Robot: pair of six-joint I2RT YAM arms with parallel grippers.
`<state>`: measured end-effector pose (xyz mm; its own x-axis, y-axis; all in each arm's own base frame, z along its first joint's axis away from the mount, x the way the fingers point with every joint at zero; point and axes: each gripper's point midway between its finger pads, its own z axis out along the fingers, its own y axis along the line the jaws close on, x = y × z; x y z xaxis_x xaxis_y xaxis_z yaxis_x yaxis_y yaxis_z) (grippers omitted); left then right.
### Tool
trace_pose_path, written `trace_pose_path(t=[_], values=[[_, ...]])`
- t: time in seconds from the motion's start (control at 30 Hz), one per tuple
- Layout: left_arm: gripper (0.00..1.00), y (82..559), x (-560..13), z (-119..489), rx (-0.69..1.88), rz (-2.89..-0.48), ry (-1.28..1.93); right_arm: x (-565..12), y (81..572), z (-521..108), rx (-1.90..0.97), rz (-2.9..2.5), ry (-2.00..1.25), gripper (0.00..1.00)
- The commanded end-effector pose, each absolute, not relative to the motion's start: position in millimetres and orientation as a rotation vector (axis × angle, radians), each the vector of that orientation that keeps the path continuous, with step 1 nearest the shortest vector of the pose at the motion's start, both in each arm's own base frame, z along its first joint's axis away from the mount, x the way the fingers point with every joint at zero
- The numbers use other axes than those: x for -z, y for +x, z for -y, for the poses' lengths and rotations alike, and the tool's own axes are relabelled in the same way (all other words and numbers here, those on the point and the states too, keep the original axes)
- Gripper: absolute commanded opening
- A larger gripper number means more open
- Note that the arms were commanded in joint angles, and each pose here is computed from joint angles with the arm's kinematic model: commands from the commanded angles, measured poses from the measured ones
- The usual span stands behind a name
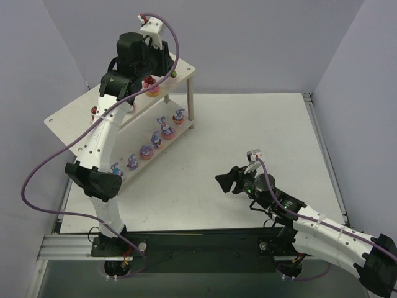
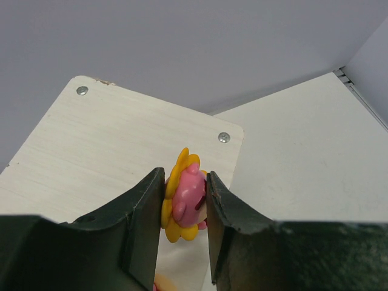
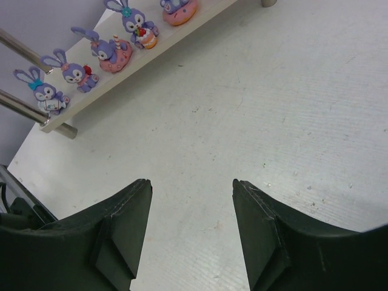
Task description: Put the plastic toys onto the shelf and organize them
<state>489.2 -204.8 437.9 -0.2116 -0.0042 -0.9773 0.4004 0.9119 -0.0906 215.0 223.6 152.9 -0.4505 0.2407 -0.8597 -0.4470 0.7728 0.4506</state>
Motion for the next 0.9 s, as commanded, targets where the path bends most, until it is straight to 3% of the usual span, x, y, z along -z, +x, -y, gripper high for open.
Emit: trace_pose_path(t=[0.0,0.87], values=[[0.00,487,-462,202,0.392,-1.681,0.372,-164,222,-225,-0.787,-1.849,-0.140,0.56],[0.02,492,-439,197,0.554,-1.782,0.386,-161,223,-232,-0.825,-1.864,-0.123,0.56]])
